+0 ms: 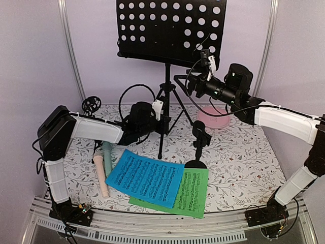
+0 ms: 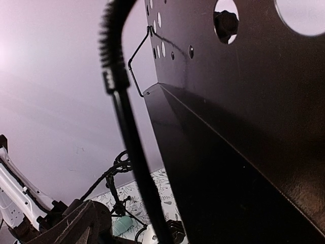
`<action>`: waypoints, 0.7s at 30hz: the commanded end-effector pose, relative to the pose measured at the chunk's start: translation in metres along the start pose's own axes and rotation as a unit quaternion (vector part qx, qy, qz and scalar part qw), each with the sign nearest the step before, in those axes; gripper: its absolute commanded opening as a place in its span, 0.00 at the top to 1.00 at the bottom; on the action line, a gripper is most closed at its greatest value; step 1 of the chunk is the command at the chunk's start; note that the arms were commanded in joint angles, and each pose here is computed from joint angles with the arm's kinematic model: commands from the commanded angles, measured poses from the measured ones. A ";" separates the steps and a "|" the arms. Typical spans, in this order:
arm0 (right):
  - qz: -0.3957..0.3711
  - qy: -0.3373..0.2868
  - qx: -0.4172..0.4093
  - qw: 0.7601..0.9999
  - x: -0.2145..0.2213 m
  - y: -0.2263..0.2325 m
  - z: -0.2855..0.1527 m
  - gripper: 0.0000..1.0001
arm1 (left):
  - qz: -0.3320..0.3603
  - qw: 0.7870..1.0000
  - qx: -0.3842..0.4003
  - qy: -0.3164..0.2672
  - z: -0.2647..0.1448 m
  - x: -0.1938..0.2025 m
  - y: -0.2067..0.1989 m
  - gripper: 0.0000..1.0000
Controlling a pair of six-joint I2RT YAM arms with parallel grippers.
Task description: Pack up the instrument practice props
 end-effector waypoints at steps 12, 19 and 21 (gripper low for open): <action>-0.113 0.120 -0.107 0.980 0.042 0.031 -0.004 0.08 | 0.037 0.996 0.037 -0.069 -0.023 -0.079 -0.004 1.00; -0.148 0.130 -0.083 0.977 0.066 0.009 0.010 0.08 | 0.012 0.996 0.058 -0.060 -0.022 -0.074 -0.003 1.00; -0.152 0.134 -0.078 0.976 0.074 0.003 0.016 0.08 | -0.004 0.996 0.065 -0.056 -0.021 -0.071 -0.001 1.00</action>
Point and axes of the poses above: each gripper's point midway between its finger pads, its own z axis out along the fingers, its own y axis along the line the jaws close on, x = y × z, the point moved 2 cm from there along -z, back along the fingers, and after that the axes turned 12 degrees about z, right-handed, at the moved point
